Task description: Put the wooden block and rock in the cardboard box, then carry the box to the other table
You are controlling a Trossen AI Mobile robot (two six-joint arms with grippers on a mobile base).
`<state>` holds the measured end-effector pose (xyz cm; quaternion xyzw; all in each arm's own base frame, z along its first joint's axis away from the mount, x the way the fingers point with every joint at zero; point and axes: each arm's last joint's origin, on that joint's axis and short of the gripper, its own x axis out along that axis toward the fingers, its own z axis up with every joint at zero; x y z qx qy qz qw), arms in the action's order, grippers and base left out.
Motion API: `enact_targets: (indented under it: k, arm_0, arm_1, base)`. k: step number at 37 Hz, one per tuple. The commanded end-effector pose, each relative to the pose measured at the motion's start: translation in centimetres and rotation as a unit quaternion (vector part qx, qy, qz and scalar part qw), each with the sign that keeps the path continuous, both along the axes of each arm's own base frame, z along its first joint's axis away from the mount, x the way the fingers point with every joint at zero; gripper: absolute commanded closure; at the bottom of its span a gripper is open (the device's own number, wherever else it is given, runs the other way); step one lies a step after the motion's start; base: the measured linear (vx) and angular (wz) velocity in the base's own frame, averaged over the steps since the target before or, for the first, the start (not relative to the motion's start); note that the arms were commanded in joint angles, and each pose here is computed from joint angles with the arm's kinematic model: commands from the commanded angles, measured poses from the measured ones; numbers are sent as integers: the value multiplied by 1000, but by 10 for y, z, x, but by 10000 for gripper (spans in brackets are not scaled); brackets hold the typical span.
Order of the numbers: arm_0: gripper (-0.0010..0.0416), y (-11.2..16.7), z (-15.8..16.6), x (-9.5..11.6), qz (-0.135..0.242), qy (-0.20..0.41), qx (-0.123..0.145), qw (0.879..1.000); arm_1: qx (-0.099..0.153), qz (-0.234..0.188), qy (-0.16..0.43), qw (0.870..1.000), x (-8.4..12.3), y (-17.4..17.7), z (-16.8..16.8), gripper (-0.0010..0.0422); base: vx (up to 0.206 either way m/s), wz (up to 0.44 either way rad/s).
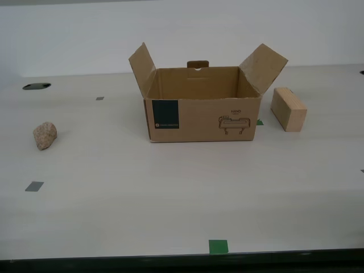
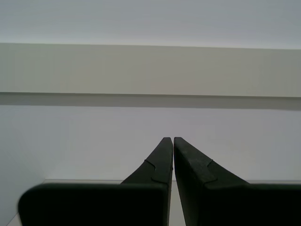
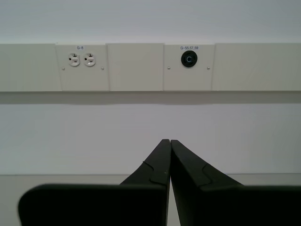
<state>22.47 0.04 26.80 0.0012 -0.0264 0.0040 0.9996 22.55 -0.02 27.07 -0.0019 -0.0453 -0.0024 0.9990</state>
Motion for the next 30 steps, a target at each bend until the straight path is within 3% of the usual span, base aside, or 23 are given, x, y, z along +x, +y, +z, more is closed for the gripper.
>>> enact_targets:
  k: [1, 30]
  arm_0:
    - [406, 0, 0, 0, 0, -1, 0, 1000]
    - [406, 0, 0, 0, 0, -1, 0, 1000]
  arm_1:
    - [1, -1, -3, 1000, 0, 0, 1, 412]
    - [1, -1, -3, 1000, 0, 0, 1, 412]
  base:
    - [0, 0]
    - [0, 0]
